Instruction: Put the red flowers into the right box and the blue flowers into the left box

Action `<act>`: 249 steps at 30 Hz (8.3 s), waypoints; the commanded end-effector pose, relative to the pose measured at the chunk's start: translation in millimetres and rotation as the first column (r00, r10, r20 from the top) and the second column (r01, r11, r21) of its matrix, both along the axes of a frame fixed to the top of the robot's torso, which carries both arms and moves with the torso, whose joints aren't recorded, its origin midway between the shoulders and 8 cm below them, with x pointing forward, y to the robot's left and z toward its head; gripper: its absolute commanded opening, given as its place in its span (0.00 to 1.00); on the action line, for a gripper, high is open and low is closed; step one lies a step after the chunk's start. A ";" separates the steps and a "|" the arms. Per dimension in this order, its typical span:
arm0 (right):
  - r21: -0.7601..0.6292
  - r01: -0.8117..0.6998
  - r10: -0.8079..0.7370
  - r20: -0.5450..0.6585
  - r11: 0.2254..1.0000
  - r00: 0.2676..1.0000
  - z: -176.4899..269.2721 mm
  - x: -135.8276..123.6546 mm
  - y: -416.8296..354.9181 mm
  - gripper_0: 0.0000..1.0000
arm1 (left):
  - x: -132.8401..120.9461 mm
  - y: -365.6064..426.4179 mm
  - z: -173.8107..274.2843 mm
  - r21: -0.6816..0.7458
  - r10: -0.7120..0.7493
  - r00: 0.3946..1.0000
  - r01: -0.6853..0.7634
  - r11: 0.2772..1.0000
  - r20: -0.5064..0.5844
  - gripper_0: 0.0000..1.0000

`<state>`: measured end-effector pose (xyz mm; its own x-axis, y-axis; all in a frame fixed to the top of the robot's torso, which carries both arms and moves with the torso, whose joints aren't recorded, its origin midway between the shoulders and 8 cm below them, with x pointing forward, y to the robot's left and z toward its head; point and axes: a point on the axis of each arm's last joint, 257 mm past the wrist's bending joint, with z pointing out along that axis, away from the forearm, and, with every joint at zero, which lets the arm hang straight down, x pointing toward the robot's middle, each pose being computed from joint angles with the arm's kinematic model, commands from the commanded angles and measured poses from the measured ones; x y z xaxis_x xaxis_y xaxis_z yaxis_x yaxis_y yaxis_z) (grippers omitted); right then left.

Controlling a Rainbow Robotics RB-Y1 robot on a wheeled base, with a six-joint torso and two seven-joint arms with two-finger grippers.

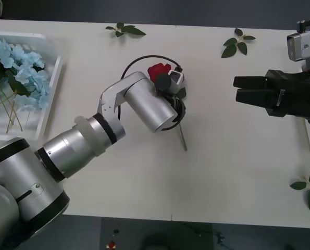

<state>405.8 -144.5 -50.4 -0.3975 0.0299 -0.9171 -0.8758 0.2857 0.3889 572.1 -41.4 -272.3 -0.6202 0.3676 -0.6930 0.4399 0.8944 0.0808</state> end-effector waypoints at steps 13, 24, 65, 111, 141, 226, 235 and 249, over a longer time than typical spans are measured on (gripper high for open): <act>0.011 -0.020 0.019 0.046 1.000 0.999 14.0 -1.8 5.8 1.00 | -23.7 -45.3 -17.3 0.031 -0.076 0.997 0.077 0.997 -0.030 0.98; 0.009 -0.017 0.017 0.050 1.000 0.999 15.7 -1.0 4.6 1.00 | -27.1 -39.9 -31.1 0.081 -0.098 0.995 0.101 0.992 -0.032 0.37; 0.008 -0.016 0.016 0.053 1.000 0.998 16.8 -0.9 3.6 1.00 | -109.6 219.1 -19.3 0.184 -0.059 0.998 0.054 0.981 0.018 0.00; 0.005 -0.023 0.023 0.053 1.000 0.998 16.6 -2.7 3.4 1.00 | -4.8 209.4 8.7 0.155 0.155 0.981 -0.173 0.973 0.118 1.00; 0.002 -0.020 0.020 0.053 1.000 0.998 16.5 -2.2 2.5 1.00 | -19.6 202.3 -33.9 0.172 0.149 0.989 -0.151 0.974 0.022 0.00; -0.002 -0.110 0.110 0.030 0.994 0.993 -28.6 -20.5 39.3 1.00 | -123.0 -46.2 315.0 -0.778 -0.153 0.817 0.576 0.250 0.555 0.00; -0.017 -0.083 0.084 0.049 0.996 0.995 -33.3 -11.5 43.7 1.00 | -120.7 -53.3 306.1 -0.776 -0.167 0.819 0.573 0.264 0.548 0.00; -0.026 -0.048 0.048 0.033 0.999 0.998 -45.2 6.2 71.7 1.00 | -115.0 -61.3 305.6 -0.759 -0.182 0.811 0.584 0.288 0.555 0.00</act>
<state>405.4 -82.1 -110.8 -0.4135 -0.0284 -0.9101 -0.8809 0.2652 0.3920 467.5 -85.6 7.8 -0.3476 -0.4505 -0.8223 0.8293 0.2617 -0.4938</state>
